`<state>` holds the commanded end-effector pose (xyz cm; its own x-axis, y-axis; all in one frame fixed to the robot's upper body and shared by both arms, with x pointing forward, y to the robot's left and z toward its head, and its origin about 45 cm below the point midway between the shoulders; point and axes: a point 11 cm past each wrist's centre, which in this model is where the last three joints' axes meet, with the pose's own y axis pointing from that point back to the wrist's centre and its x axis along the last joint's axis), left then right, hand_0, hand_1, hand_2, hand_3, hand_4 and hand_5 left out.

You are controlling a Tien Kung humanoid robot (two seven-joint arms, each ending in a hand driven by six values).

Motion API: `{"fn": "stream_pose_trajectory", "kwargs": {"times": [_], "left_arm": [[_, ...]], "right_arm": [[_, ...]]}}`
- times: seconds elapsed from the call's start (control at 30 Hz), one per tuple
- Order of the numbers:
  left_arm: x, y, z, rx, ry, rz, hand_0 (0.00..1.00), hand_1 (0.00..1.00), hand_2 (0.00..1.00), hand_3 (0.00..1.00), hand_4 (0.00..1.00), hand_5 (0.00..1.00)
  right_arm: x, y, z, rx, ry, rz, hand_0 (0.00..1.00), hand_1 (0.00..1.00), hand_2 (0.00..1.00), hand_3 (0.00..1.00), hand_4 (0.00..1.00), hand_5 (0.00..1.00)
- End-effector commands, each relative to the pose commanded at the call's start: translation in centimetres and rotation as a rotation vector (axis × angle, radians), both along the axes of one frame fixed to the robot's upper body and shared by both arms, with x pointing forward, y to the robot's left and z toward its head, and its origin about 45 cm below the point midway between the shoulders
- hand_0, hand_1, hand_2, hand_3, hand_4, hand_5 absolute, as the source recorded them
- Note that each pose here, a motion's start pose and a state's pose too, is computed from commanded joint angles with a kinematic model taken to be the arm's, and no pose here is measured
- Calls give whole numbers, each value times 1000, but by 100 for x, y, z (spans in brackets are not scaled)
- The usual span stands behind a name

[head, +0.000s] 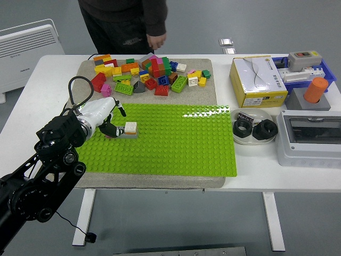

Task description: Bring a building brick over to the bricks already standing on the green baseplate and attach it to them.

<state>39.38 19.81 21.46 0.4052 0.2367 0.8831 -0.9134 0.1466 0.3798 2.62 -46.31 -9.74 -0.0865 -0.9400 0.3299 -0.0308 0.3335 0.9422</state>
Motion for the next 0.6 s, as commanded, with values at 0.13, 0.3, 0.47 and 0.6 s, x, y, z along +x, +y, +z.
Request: {"fn": "stream_pose_trajectory", "kwargs": {"times": [0.13,0.3,0.47,0.6], "left_arm": [[-70,-75,-29,-13,-4,-21,236,8,85,593,591,99],[-123,-140,-85,-21,3,-38,236,8,85,593,591,99],[-126,-149,-141,-25,15,-35,231,7,71,634,386,2],[-101,-107,-188,-24,23,-20,231,8,71,635,409,2]], "right_arm": [[-15,9,-5,1,3,1,607,583,583,623,866,998],[-23,13,-8,3,4,0,607,583,583,623,866,998],[-19,16,-8,4,3,0,607,582,583,623,866,998],[-16,20,-10,4,3,0,607,583,583,622,867,998]]}}
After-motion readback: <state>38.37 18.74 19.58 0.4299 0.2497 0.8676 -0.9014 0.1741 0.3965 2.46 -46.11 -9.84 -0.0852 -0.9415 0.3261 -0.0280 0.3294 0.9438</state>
